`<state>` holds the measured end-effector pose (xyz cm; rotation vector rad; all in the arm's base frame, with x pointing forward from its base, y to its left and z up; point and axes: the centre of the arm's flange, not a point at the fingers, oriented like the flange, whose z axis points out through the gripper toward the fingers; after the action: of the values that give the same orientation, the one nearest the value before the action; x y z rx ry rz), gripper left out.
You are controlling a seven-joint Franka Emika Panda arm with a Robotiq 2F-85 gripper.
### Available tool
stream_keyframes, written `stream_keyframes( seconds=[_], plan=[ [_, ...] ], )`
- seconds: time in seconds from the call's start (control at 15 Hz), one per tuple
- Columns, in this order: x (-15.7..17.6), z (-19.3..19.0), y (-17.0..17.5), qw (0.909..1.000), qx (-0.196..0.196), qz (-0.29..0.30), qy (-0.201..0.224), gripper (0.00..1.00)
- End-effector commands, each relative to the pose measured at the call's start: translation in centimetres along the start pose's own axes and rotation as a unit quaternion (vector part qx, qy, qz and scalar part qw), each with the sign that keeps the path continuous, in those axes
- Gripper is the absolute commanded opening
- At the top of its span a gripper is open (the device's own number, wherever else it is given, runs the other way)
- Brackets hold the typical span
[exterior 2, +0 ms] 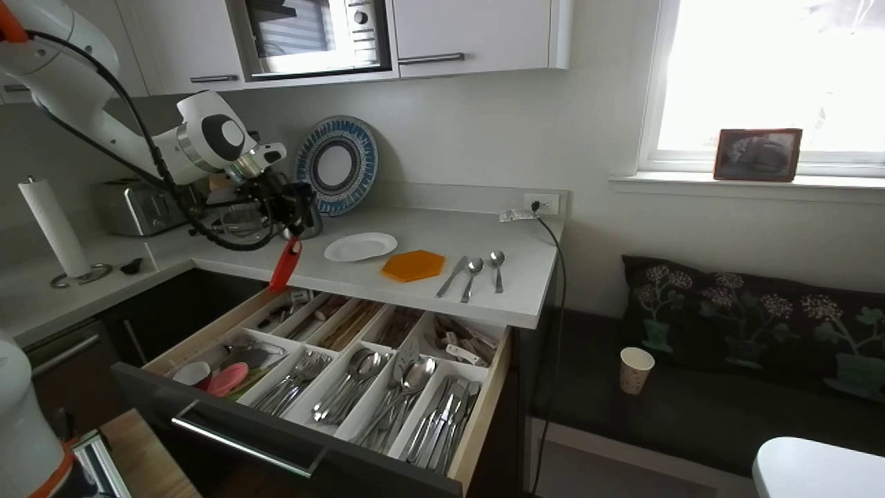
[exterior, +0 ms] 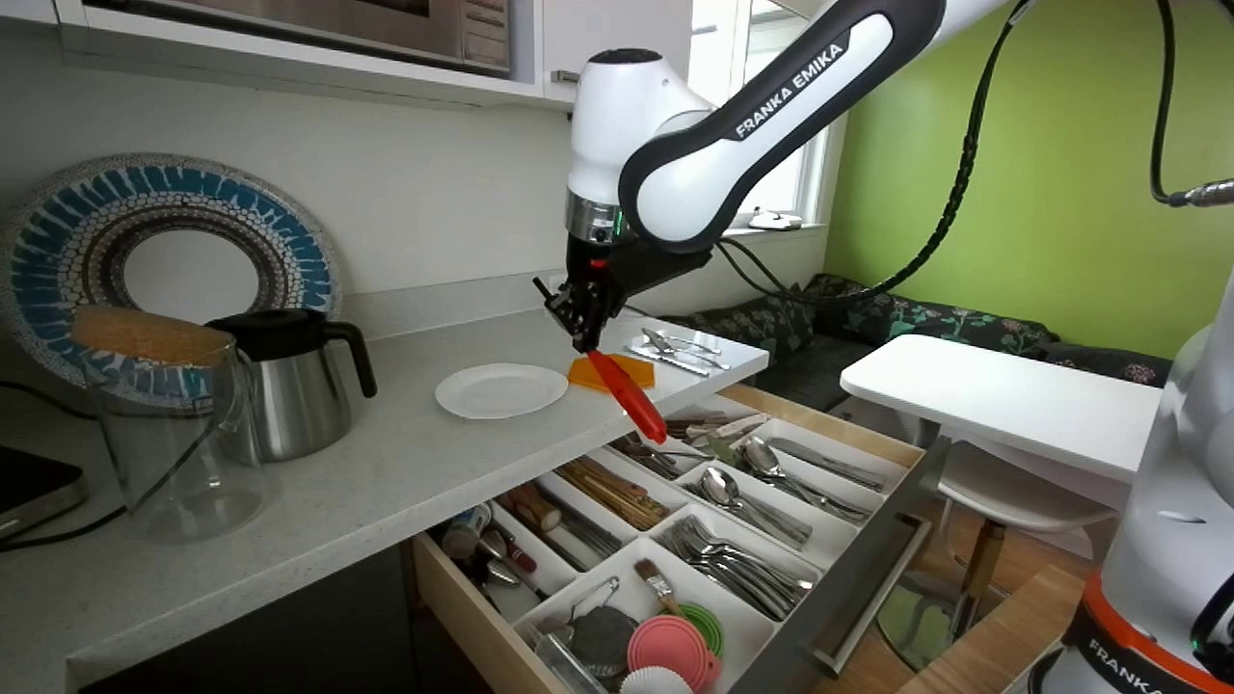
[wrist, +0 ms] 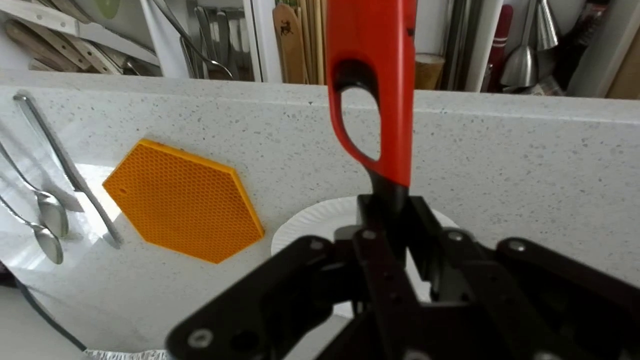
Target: Remove the lighter from the open drawer and put it on the counter
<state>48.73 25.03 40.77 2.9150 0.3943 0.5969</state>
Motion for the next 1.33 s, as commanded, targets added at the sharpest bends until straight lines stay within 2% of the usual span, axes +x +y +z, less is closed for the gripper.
stream_keyframes(
  seconds=[0.0,0.13,0.33,0.6,0.87,1.07,1.27],
  plan=[
    [4.3,-1.3,-0.2,0.9999,0.01,0.007,0.007,0.05],
    [6.8,-2.0,-0.4,0.9995,0.028,0.015,-0.003,0.05],
    [10.3,-2.5,-2.2,0.9978,0.045,0.022,-0.043,0.05],
    [14.6,-2.1,-5.5,0.9896,0.051,0.053,-0.124,0.05],
    [17.4,0.6,-8.7,0.9804,0.059,0.073,-0.173,0.05],
    [19.4,3.0,-11.1,0.977,0.064,0.089,-0.182,0.05],
    [20.8,5.3,-12.4,0.9743,0.048,0.12,-0.184,0.05]
  ],
)
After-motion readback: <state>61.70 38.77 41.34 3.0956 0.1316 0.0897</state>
